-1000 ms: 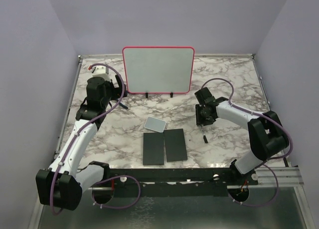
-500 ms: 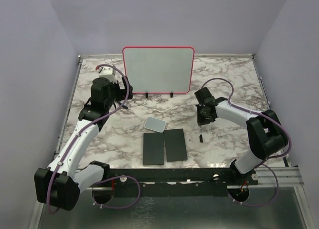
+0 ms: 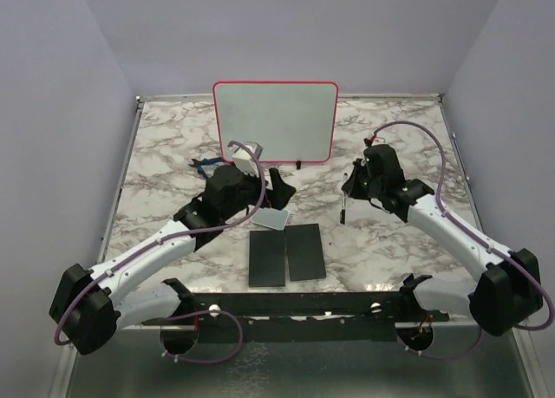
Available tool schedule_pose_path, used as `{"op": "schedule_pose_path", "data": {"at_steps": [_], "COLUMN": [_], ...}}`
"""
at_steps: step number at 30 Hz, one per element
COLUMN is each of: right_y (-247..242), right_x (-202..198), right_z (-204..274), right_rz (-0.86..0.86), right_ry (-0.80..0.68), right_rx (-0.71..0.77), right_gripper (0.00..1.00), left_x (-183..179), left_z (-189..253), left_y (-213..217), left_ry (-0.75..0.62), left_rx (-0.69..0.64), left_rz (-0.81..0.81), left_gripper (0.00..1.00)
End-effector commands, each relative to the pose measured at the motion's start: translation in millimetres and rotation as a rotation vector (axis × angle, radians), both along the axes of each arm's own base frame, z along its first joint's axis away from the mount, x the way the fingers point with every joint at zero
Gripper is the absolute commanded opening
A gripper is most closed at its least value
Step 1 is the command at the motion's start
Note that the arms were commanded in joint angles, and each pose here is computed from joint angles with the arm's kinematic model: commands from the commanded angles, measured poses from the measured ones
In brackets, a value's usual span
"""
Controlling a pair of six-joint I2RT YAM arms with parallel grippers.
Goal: Write a sentence on the whiteboard
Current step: Open the whiteboard marker at the center of the board.
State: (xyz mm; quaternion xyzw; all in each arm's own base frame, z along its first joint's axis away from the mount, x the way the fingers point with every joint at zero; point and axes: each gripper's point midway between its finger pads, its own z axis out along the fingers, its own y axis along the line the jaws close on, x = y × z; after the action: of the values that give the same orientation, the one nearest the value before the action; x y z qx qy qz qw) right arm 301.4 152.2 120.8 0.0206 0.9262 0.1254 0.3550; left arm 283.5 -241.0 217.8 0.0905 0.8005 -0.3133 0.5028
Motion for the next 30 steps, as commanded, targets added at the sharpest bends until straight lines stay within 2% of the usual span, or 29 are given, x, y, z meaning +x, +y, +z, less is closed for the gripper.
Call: {"op": "schedule_pose_path", "data": {"at_steps": [1, 4, 7, 11, 17, 20, 28, 30], "right_y": [34, 42, 46, 54, 67, 73, 72, 72], "right_x": [3, 3, 1, -5, -18, -22, -23, -24], "right_z": [61, 93, 115, 138, 156, 159, 157, 155], "right_rz": [0.054, 0.053, 0.066, 0.132, 0.234, 0.272, 0.279, 0.28], "right_ry": [-0.158, -0.224, -0.277, -0.339, -0.374, -0.379, -0.377, -0.371], "right_rx": [0.246, 0.351, 0.41, 0.466, 0.539, 0.571, 0.555, 0.548], "right_gripper": [0.0, 0.0, 0.0, 0.0, 0.0, 0.0, 0.0, 0.0], "left_x": [-49, -72, -80, -88, -79, -82, -83, -82], "left_z": [32, 24, 10, 8, 16, 18, 16, 15], "left_y": [-77, -106, -124, -144, -139, -143, -147, -146], "left_ry": [0.019, 0.046, 0.085, 0.139, 0.12, 0.122, 0.131, 0.129], "left_rx": [-0.314, -0.338, -0.324, -0.393, -0.417, -0.418, -0.412, -0.41], "left_rz": [-0.204, -0.277, -0.306, -0.363, -0.307, -0.334, -0.349, -0.345], "left_gripper": [0.99, 0.99, 0.99, 0.98, 0.75, 0.62, 0.27, 0.23]}}
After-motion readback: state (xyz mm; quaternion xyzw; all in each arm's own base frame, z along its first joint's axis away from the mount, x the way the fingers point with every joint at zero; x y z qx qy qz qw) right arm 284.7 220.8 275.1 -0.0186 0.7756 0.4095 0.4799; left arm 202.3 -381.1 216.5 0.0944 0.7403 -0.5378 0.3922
